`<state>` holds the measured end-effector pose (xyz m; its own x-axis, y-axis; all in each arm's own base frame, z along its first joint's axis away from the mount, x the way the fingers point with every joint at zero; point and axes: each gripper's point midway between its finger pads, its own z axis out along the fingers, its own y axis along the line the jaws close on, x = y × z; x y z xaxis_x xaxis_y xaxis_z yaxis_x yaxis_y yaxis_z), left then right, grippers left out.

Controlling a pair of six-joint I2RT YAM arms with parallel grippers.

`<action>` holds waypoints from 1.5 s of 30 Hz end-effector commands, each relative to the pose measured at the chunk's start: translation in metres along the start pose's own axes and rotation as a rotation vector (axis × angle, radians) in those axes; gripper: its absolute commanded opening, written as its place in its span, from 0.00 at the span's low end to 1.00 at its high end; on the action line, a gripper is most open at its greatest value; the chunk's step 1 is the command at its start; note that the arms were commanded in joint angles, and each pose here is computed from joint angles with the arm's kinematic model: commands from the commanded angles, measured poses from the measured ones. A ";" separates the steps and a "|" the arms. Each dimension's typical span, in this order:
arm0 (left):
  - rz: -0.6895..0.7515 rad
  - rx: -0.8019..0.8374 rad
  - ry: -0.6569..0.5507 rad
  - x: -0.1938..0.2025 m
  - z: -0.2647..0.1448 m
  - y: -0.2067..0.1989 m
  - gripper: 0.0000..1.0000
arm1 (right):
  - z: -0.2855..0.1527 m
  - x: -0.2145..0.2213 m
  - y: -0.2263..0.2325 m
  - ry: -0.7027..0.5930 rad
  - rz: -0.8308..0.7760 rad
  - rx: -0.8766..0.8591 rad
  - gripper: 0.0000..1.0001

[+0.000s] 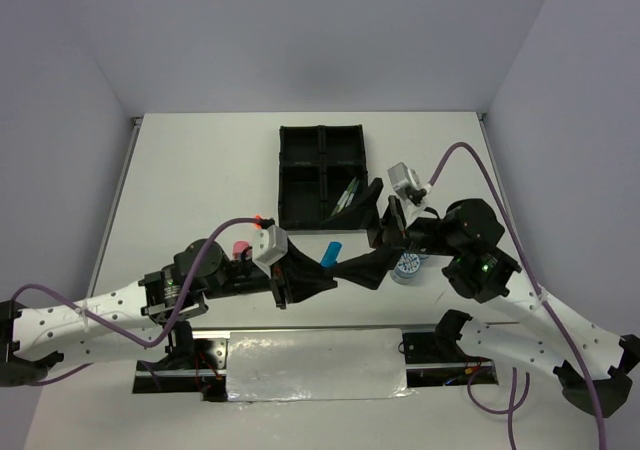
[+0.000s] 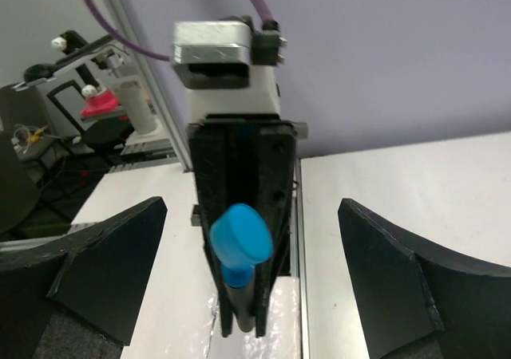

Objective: Sort the stationery into containers
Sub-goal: Close the pen cap on the pen.

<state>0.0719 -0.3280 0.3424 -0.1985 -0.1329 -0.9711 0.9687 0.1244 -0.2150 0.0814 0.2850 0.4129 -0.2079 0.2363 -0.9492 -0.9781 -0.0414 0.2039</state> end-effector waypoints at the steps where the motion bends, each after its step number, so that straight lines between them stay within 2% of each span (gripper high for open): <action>1: 0.034 0.027 -0.071 -0.019 0.000 -0.006 0.00 | -0.003 -0.032 0.024 -0.060 -0.088 -0.082 0.96; 6: 0.020 -0.029 -0.111 -0.031 -0.003 0.003 0.00 | -0.002 -0.017 0.018 -0.035 -0.056 -0.075 0.96; 10: 0.029 -0.016 -0.110 -0.031 -0.003 0.001 0.00 | -0.005 -0.025 0.017 -0.075 -0.064 -0.049 0.95; 13: 0.023 -0.020 -0.104 -0.028 -0.002 0.002 0.00 | -0.004 -0.031 0.017 -0.085 -0.068 -0.037 0.91; 15: 0.021 -0.027 -0.101 -0.026 -0.001 0.004 0.00 | -0.003 -0.031 0.015 -0.079 -0.066 -0.032 0.78; 18: 0.019 -0.019 -0.104 -0.026 -0.001 0.002 0.00 | -0.001 -0.026 0.012 -0.072 -0.056 -0.034 0.68; 27: 0.021 -0.012 -0.095 -0.026 0.000 0.002 0.00 | 0.000 -0.022 0.011 -0.077 -0.047 -0.044 0.50; 28: 0.021 -0.011 -0.093 -0.025 0.000 0.002 0.00 | 0.001 -0.021 0.011 -0.075 -0.048 -0.045 0.31; 29: 0.021 -0.013 -0.092 -0.024 0.000 0.002 0.00 | 0.001 -0.020 0.010 -0.073 -0.042 -0.042 0.25; 34: 0.021 -0.026 -0.098 -0.026 -0.001 0.004 0.00 | 0.000 -0.017 0.009 -0.061 -0.037 -0.037 0.21; 37: 0.023 -0.026 -0.103 -0.029 -0.002 0.003 0.00 | 0.000 -0.014 0.004 -0.047 -0.026 -0.012 0.06; 39: 0.026 -0.035 -0.108 -0.032 -0.004 0.004 0.00 | 0.000 -0.009 -0.002 -0.031 -0.008 0.021 0.00; 45: 0.038 -0.063 -0.150 -0.044 -0.009 0.007 0.00 | 0.001 0.005 -0.019 0.008 0.063 0.103 0.00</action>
<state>0.0838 -0.3228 0.3445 -0.1965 -0.1525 -0.9686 0.9560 0.1896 -0.2238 0.0868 0.2843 0.4181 -0.2227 0.2604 -0.9395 -0.9738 -0.0148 0.2268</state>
